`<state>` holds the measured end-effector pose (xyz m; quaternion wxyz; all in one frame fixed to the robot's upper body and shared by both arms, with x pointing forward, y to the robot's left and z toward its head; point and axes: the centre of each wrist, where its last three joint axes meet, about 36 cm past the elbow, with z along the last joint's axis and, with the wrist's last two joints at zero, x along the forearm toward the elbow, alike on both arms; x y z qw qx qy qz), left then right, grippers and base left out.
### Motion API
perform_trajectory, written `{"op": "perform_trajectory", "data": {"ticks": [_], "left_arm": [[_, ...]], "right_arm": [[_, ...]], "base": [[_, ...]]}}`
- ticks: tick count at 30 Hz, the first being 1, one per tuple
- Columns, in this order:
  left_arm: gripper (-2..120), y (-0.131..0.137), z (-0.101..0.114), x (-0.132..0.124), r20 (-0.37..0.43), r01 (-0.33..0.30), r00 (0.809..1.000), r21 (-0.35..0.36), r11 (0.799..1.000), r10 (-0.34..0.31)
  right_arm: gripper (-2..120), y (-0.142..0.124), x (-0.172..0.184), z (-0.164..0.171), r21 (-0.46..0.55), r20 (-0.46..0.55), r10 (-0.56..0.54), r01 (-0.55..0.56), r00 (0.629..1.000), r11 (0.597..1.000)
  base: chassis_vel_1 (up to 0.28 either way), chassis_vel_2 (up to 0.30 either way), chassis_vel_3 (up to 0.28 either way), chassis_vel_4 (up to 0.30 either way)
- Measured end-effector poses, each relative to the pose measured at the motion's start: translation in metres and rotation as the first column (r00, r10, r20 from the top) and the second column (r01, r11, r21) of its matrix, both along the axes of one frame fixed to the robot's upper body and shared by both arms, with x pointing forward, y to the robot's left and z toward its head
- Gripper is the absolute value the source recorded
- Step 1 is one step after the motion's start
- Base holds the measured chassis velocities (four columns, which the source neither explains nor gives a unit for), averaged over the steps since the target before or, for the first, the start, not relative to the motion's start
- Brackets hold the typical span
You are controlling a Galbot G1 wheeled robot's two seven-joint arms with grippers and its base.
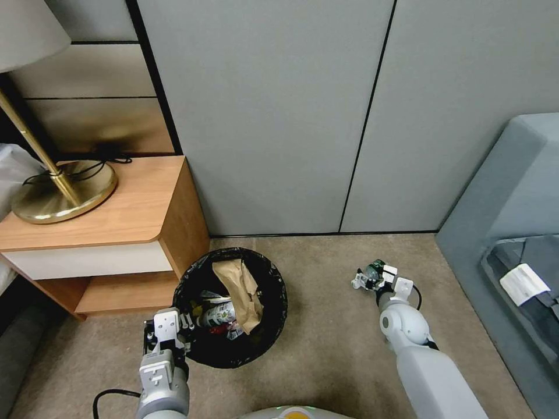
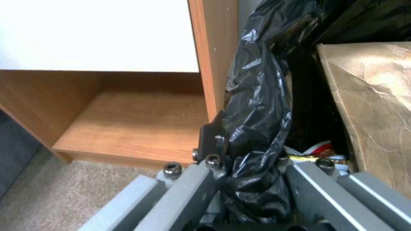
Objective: Pick up the trash bin, then pick up the garbage from the floor and place it into the trash bin.
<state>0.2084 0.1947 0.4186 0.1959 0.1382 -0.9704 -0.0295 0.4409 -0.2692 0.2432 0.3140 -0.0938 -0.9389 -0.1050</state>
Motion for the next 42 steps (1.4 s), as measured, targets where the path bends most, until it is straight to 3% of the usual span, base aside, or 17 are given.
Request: {"op": "perform_trajectory", "data": {"ticks": [31,39,40,42], "left_arm": [[1,0.0,0.0,0.0,0.0,0.0,1.0,0.0,1.0,0.0],[1,0.0,0.0,0.0,0.0,0.0,1.0,0.0,1.0,0.0],[1,0.0,0.0,0.0,0.0,0.0,1.0,0.0,1.0,0.0],[1,0.0,0.0,0.0,0.0,0.0,1.0,0.0,1.0,0.0]], "right_arm": [[98,-0.01,0.033,-0.057,-0.016,-0.05,0.012,-0.013,0.999,1.0],[78,-0.012,0.035,-0.059,-0.019,-0.038,0.011,-0.011,0.999,1.0],[68,-0.013,0.036,-0.058,-0.019,-0.032,0.012,-0.012,0.999,1.0],[64,-0.013,0.036,-0.058,-0.019,-0.031,0.012,-0.012,0.999,1.0]], "base": [[0.0,0.0,0.0,0.0],[0.0,0.0,0.0,0.0],[0.0,0.0,0.0,0.0],[0.0,0.0,0.0,0.0]]}}
